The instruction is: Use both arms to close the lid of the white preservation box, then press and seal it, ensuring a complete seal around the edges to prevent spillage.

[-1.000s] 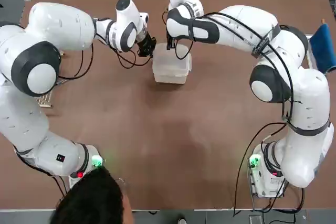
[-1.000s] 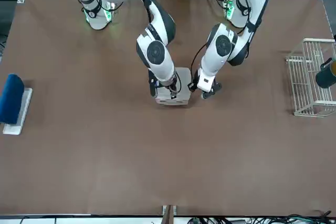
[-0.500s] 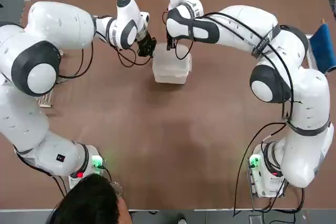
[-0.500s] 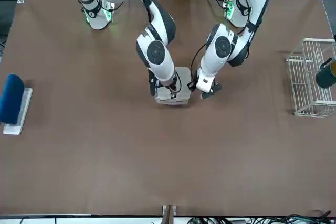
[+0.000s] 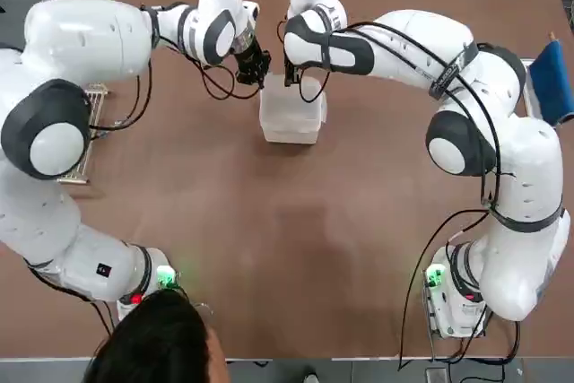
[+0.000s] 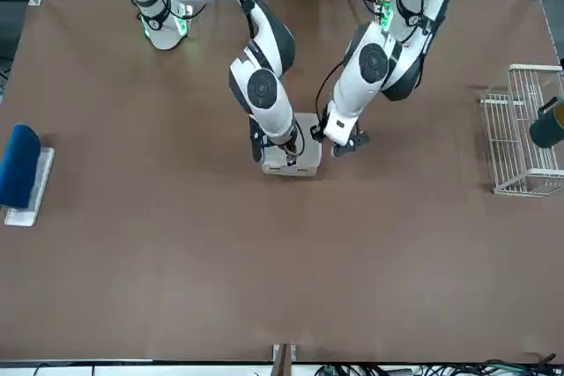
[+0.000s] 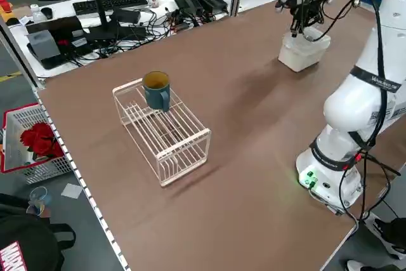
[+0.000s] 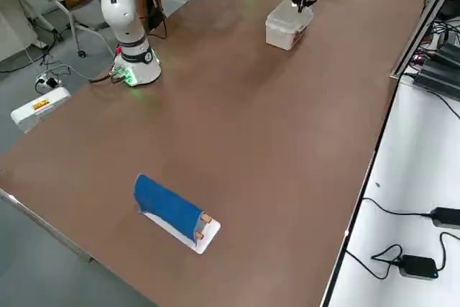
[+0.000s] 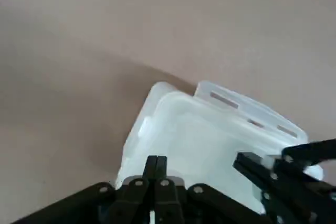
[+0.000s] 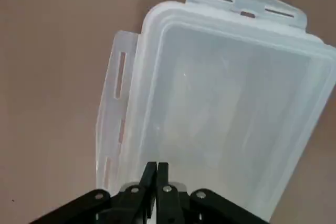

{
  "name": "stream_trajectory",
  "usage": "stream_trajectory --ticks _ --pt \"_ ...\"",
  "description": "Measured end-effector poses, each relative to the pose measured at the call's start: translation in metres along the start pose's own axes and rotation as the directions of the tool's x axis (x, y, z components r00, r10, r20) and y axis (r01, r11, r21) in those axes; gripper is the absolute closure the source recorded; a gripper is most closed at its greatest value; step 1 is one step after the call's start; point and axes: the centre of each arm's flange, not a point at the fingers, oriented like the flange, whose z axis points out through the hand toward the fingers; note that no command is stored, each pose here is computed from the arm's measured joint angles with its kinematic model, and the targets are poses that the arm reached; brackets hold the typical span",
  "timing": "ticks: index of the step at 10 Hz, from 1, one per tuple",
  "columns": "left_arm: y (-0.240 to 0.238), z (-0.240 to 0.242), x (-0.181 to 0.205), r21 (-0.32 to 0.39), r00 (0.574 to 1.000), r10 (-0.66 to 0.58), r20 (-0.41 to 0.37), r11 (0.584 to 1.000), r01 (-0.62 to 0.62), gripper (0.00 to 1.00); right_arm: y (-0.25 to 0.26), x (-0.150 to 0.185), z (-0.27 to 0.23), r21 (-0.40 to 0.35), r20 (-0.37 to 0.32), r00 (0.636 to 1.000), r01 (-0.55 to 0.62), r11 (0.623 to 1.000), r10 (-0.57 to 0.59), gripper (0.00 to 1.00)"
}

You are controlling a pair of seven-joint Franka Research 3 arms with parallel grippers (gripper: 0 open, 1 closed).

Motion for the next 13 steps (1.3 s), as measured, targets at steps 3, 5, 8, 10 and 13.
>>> stream_trajectory --ticks 3,5,8,10,13 --pt "0.003 -0.023 0.007 -0.029 0.999 -0.031 -0.018 0.999 0.030 0.99 0.000 0.000 0.000 0.000 0.000 1.000 0.000 1.000 0.000 0.93" --pt "0.010 -0.032 0.008 -0.049 0.999 -0.043 -0.025 0.998 0.042 0.99 0.000 0.000 0.000 0.000 0.000 1.000 0.000 1.000 0.000 0.93" --pt "0.022 -0.045 0.009 -0.077 0.998 -0.052 -0.035 0.996 0.049 0.99 0.001 0.001 -0.006 -0.018 -0.009 1.000 0.000 1.000 0.000 0.92" --pt "0.022 -0.042 0.006 -0.068 0.999 -0.048 -0.026 0.997 0.046 0.99 0.002 0.004 -0.038 -0.041 -0.015 1.000 0.003 0.999 -0.004 0.92" --pt "0.028 -0.029 0.003 -0.057 0.998 -0.062 -0.005 0.996 0.062 0.99 -0.001 0.051 -0.100 -0.126 -0.035 0.992 0.114 0.985 -0.119 0.92"
